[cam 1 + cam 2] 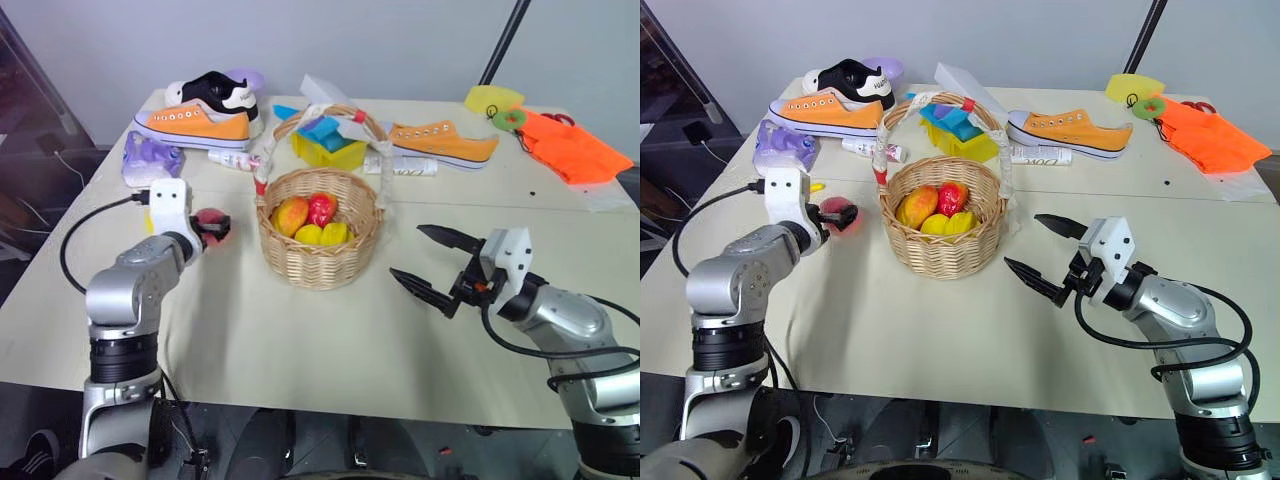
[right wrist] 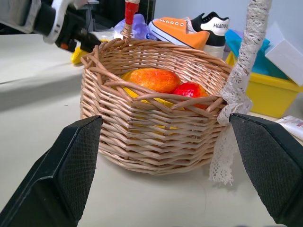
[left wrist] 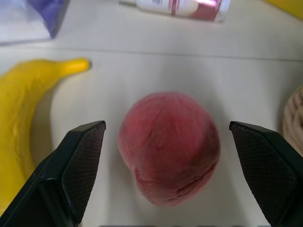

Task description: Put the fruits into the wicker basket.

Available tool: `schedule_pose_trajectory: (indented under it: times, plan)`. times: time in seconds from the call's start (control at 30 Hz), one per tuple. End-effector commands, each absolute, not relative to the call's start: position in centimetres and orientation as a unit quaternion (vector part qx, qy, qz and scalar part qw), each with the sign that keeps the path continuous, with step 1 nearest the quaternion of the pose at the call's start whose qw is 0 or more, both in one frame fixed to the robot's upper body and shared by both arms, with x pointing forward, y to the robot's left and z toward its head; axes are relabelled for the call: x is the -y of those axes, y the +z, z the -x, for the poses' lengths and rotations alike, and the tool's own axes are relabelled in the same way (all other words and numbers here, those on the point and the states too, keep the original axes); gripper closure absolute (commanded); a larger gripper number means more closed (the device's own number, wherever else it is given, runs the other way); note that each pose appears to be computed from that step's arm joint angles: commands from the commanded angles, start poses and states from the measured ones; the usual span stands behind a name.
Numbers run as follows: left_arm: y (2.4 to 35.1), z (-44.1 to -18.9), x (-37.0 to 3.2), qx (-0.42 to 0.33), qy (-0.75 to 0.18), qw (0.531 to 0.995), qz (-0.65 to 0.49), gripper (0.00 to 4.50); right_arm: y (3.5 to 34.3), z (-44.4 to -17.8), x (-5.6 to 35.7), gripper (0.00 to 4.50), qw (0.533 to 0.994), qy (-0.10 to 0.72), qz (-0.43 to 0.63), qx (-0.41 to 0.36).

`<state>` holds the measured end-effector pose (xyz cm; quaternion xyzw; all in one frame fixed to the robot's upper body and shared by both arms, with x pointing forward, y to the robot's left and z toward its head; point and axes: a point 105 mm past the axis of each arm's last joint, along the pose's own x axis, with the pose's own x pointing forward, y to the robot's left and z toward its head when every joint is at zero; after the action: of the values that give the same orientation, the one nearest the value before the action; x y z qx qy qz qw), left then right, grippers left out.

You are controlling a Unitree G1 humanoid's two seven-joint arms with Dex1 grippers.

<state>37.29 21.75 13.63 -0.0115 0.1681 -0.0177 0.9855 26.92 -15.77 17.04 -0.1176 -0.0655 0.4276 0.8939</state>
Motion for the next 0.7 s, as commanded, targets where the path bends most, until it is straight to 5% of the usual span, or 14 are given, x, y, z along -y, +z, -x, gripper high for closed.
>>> schedule_pose_trajectory:
  times: [0.03, 0.3, 0.5, 0.7]
  plan:
    - [14.9, -38.1, -21.7, -0.14, -0.022, 0.99, 0.009, 0.0, 18.1, -26.7, 15.3, 0.03, 0.888, 0.434, 0.127, 0.087]
    - [13.6, -38.6, -21.9, -0.152, -0.015, 0.988, 0.003, 0.0, 17.9, -26.7, 15.4, 0.03, 0.888, 0.434, 0.126, 0.081]
    - [14.6, -38.9, -21.7, -0.134, -0.033, 0.99, -0.003, 2.07, 18.1, -26.7, 15.4, 0.0, 0.886, 0.438, 0.124, 0.086]
    - [16.1, -38.0, -23.7, -0.099, -0.002, 0.995, -0.029, 2.07, 18.8, -26.5, 15.7, 0.0, 0.884, 0.441, 0.12, 0.099]
